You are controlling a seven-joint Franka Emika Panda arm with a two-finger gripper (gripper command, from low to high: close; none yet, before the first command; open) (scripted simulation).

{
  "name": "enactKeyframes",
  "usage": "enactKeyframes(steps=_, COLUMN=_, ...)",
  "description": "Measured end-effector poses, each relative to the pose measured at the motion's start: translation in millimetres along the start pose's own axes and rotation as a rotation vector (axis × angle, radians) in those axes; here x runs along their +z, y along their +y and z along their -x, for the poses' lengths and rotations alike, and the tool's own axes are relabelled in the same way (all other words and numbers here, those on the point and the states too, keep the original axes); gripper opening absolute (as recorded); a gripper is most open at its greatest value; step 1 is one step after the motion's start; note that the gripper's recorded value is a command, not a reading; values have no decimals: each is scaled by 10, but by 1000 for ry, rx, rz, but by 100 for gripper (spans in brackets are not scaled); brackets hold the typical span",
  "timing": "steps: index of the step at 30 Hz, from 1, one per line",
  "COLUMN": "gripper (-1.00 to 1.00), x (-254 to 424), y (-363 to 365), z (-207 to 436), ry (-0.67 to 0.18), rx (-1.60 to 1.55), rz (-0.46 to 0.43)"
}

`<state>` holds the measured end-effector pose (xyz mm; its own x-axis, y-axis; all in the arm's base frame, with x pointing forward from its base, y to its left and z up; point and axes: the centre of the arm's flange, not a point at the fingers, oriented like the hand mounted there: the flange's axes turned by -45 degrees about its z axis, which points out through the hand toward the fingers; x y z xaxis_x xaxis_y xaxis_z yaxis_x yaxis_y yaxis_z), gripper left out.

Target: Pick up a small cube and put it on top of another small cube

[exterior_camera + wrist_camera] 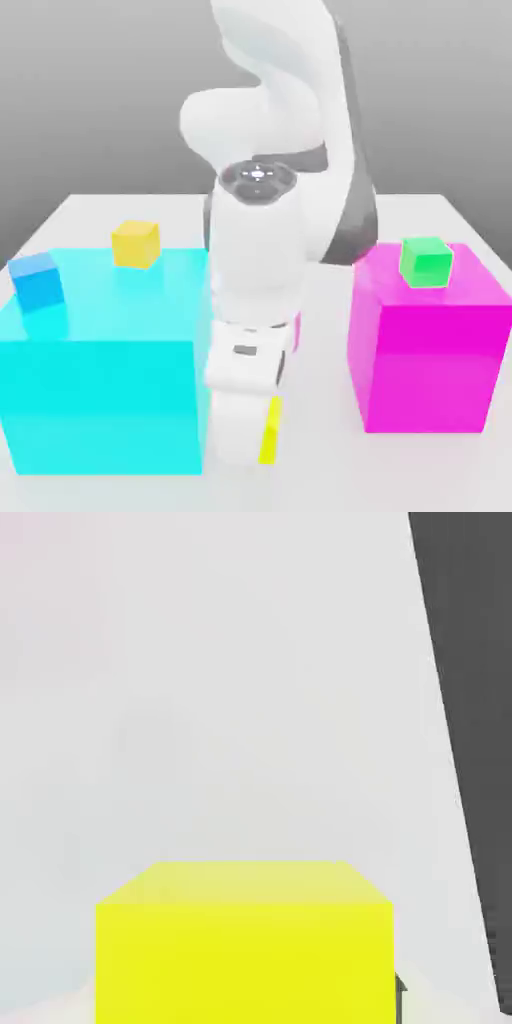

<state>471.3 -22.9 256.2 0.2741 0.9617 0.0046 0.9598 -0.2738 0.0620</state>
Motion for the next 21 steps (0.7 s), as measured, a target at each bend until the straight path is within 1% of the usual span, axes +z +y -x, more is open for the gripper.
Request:
enactKeyframes(steps=4, gripper=-100, x=-705, y=171, z=230, ry=22, rx=128, rz=78)
enactKeyframes(steps=6, gripper=-100, x=-953, y=126, z=353, ry=23, rx=214, rz=86)
enactKeyframes(steps=13, gripper=-100, x=-1580, y=-258, z=934, ry=13, rx=591, rz=66)
enactKeyframes(steps=21, gripper=-100, x=-1923, y=-886, z=1510, ry=-17, rx=1025, rz=5)
